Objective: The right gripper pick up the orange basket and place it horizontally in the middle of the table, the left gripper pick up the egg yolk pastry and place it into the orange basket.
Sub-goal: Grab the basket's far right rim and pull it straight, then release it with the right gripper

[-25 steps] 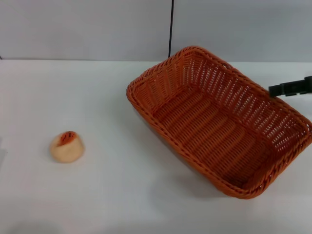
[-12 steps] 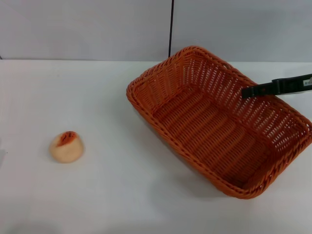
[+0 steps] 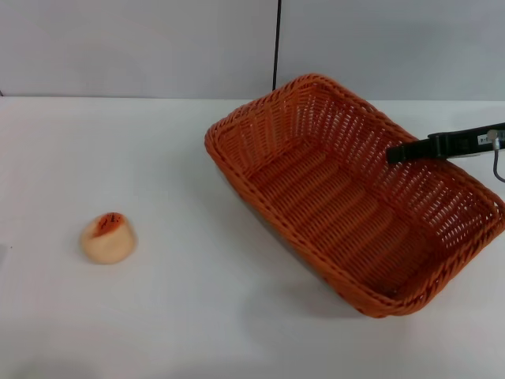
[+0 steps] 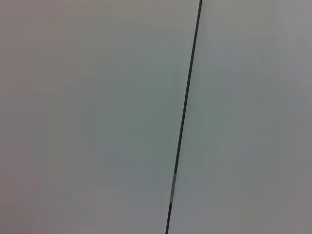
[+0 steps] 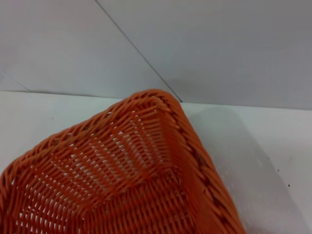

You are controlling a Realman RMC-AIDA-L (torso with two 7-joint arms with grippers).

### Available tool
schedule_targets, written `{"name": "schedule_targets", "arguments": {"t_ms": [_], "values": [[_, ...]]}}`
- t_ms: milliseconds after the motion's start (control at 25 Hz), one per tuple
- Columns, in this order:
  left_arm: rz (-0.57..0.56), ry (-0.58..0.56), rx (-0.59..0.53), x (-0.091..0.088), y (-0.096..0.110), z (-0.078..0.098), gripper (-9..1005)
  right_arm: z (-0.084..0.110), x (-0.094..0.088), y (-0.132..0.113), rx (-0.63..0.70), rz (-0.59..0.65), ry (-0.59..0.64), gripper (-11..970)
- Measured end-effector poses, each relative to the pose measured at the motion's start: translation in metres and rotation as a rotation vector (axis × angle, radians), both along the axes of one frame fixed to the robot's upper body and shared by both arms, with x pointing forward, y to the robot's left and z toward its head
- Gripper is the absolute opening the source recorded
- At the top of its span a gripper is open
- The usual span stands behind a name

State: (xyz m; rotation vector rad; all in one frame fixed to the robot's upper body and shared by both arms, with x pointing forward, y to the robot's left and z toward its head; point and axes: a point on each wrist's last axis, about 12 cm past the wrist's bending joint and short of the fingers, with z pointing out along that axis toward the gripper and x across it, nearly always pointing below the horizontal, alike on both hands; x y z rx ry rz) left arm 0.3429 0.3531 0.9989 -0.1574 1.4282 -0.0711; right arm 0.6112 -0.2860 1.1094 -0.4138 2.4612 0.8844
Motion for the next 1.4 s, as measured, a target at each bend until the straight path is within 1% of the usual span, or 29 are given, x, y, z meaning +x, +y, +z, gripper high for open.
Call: {"name": "schedule_targets", "arguments": {"t_ms": [200, 440, 520, 560, 640, 720, 760, 800, 920, 960, 1000, 1160, 1320, 1360, 1400], "values": [[0.004, 0.0, 0.003, 0.0, 0.001, 0.0, 798, 0.001, -0.002, 0.001, 0.0, 0.015, -0.021, 409], [0.012, -0.001, 0.009, 0.0, 0.004, 0.001, 798, 0.004, 0.0, 0.007, -0.023, 0.051, -0.039, 274], [0.013, -0.001, 0.01, 0.0, 0.004, 0.001, 798, 0.007, 0.001, 0.01, -0.035, 0.069, -0.056, 237], [0.013, -0.002, 0.011, 0.0, 0.004, 0.001, 798, 0.013, 0.002, 0.013, -0.04, 0.11, -0.083, 218], [0.014, -0.005, 0.013, 0.0, 0.005, 0.001, 798, 0.015, 0.002, 0.014, -0.041, 0.126, -0.095, 181], [0.016, -0.007, 0.016, 0.0, 0.006, 0.002, 798, 0.023, 0.002, 0.017, -0.043, 0.18, -0.126, 179], [0.019, -0.007, 0.02, 0.0, 0.006, 0.002, 798, 0.032, 0.002, 0.018, -0.06, 0.226, -0.159, 179], [0.019, -0.007, 0.02, 0.0, 0.006, 0.002, 798, 0.032, 0.002, 0.018, -0.06, 0.226, -0.159, 178], [0.024, -0.006, 0.027, -0.001, 0.008, 0.002, 798, 0.045, 0.002, 0.021, -0.099, 0.315, -0.217, 175], [0.029, -0.007, 0.031, -0.001, 0.01, 0.003, 798, 0.055, 0.001, 0.023, -0.124, 0.385, -0.258, 174], [0.029, -0.007, 0.031, -0.001, 0.01, 0.003, 799, 0.055, 0.001, 0.023, -0.124, 0.385, -0.258, 174], [0.035, -0.014, 0.033, -0.002, 0.011, 0.004, 799, 0.071, -0.002, 0.026, -0.169, 0.536, -0.357, 172], [0.036, -0.018, 0.032, -0.003, 0.011, 0.004, 799, 0.078, -0.004, 0.03, -0.213, 0.674, -0.47, 173], [0.037, -0.02, 0.032, -0.004, 0.011, 0.004, 799, 0.078, -0.004, 0.033, -0.223, 0.723, -0.514, 172], [0.038, -0.023, 0.031, -0.006, 0.01, 0.004, 799, 0.078, -0.004, 0.033, -0.223, 0.723, -0.514, 172]]}}
